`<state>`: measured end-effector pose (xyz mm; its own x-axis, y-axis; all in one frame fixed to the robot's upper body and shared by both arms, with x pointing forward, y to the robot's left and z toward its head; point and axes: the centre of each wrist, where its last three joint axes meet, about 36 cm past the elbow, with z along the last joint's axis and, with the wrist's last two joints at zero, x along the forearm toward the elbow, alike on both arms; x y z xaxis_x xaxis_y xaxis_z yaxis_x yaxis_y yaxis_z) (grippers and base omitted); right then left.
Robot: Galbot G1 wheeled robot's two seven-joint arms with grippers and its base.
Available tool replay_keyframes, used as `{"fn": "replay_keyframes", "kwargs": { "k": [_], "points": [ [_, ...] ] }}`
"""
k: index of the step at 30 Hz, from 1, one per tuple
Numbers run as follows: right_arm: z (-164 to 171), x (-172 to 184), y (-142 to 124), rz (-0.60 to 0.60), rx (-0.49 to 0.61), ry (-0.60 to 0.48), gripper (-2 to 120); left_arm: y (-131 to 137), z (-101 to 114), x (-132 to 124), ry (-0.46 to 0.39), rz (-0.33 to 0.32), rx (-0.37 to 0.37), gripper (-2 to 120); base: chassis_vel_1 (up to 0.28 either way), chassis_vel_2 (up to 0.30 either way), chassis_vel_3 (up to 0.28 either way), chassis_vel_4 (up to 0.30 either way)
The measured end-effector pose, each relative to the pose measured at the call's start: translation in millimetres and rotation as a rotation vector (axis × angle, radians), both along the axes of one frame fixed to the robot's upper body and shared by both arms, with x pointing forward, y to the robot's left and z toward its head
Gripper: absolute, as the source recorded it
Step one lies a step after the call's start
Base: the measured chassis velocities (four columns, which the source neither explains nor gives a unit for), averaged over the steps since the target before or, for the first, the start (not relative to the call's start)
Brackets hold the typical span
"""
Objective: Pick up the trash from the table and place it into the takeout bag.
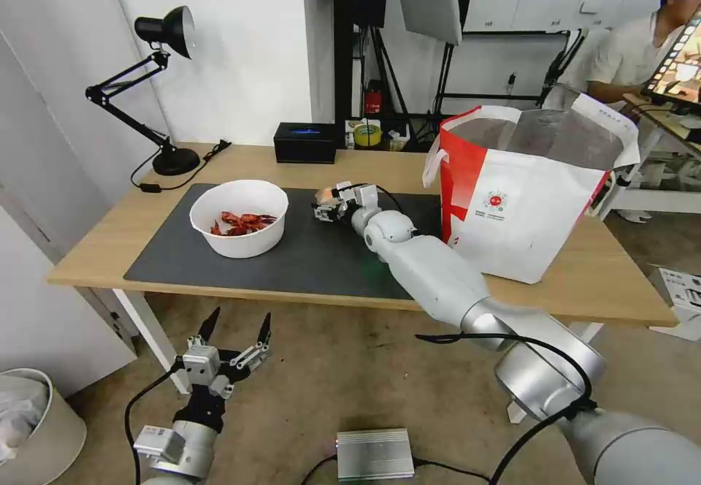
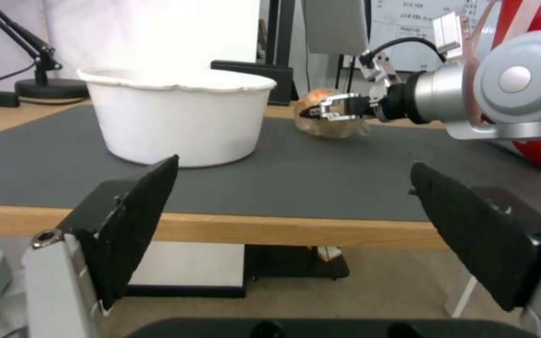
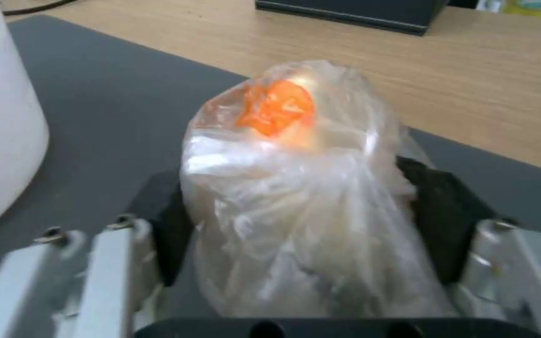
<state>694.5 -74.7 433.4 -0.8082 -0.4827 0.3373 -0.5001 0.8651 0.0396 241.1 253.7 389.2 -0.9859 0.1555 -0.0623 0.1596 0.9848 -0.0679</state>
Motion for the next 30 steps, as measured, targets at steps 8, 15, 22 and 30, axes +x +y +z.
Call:
{"fn": "replay_keyframes", "kwargs": {
  "k": [8,15,22,30],
  "points": [
    [0,-9,-13,-0.008,0.002,-0.009,39,-1,0,0,-0.001,-0.002,-0.003,100,0.000,0.000,0.000,0.000],
    [11,-25,-28,-0.014,0.041,-0.026,11,-2,4,-2,-0.007,-0.005,-0.002,100,0.000,0.000,0.000,0.000],
    [29,-45,-45,-0.013,0.086,-0.050,2,-4,7,-5,-0.010,-0.005,0.001,100,0.000,0.000,0.000,0.000],
    [85,-113,-72,0.032,0.185,-0.168,2,-6,12,-11,-0.015,-0.003,0.007,100,0.000,0.000,0.000,0.000]
  ]
}}
